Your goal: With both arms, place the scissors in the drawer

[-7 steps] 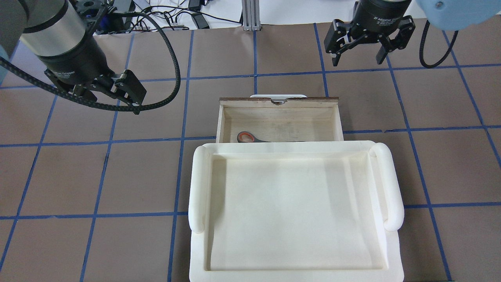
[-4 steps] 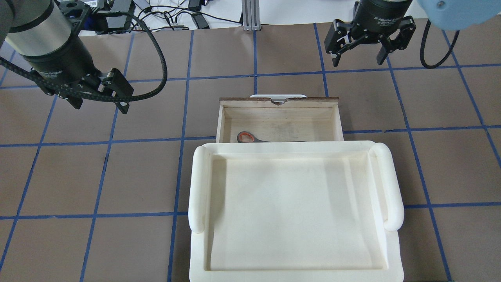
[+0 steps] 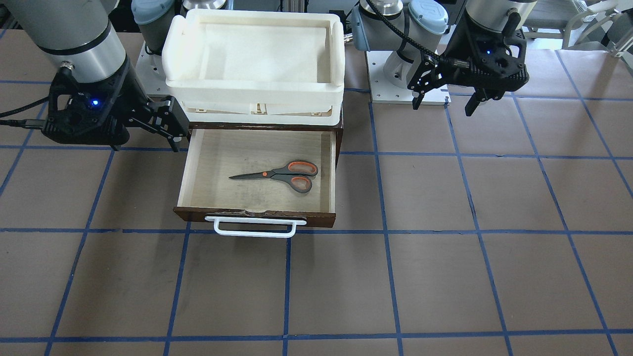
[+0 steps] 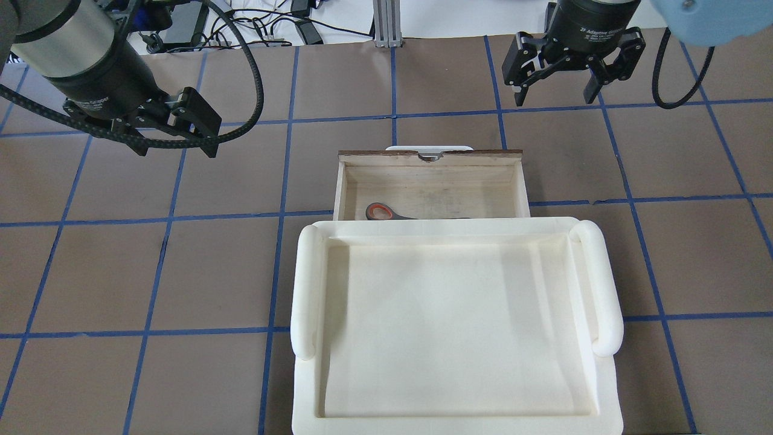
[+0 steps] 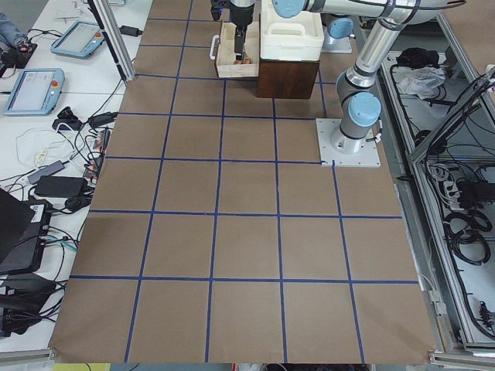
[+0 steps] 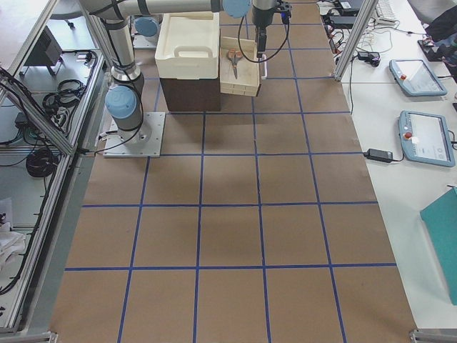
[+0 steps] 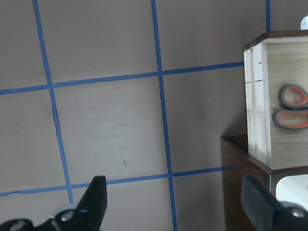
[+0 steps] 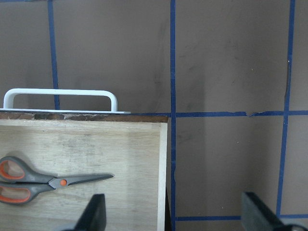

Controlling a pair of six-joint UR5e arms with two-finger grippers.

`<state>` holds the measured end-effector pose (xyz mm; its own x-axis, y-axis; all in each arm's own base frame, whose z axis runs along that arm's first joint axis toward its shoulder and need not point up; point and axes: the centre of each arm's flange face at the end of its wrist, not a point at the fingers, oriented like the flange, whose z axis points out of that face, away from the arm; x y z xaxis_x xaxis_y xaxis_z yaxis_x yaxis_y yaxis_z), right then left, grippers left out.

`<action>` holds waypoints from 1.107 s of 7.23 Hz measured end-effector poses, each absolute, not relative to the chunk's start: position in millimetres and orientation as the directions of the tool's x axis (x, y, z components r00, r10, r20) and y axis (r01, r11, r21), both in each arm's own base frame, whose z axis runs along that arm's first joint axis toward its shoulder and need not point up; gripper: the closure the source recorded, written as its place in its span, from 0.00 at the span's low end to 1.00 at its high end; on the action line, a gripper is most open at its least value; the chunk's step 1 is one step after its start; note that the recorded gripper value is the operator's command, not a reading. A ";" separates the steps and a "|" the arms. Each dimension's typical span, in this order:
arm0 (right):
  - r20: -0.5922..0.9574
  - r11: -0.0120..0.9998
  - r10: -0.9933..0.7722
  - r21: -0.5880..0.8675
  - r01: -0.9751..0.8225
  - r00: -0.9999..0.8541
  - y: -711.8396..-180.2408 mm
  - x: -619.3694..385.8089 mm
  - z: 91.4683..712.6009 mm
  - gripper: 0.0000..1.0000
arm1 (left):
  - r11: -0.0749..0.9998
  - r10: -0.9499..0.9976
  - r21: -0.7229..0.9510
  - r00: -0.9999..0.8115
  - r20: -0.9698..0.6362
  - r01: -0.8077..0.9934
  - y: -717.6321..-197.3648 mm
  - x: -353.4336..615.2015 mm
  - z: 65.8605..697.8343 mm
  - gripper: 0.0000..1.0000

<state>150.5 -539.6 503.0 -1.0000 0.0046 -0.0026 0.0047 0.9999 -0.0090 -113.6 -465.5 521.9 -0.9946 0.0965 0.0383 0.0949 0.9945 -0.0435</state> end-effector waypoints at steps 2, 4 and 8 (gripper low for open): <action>0.000 1.000 0.002 -0.006 0.002 -1.000 -538.8 150.2 503.3 0.00 | 0.994 0.103 -0.044 -0.994 0.036 0.102 -465.2 -113.9 522.2 0.01; 0.023 1.000 -0.003 0.003 -0.003 -1.000 -538.2 147.2 502.2 0.00 | 0.994 0.107 -0.041 -0.994 0.029 0.105 -464.4 -113.3 521.7 0.01; 0.047 1.000 -0.007 0.002 -0.007 -0.999 -536.5 145.1 504.7 0.00 | 0.994 0.107 -0.037 -0.994 0.025 0.106 -463.0 -113.0 522.0 0.00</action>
<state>145.1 -536.5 504.7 -0.9989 -0.0068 0.0468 -0.0067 1.0000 0.0016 -113.0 -463.0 522.0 -0.9940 0.1070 0.0248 0.1060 0.9937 -0.0374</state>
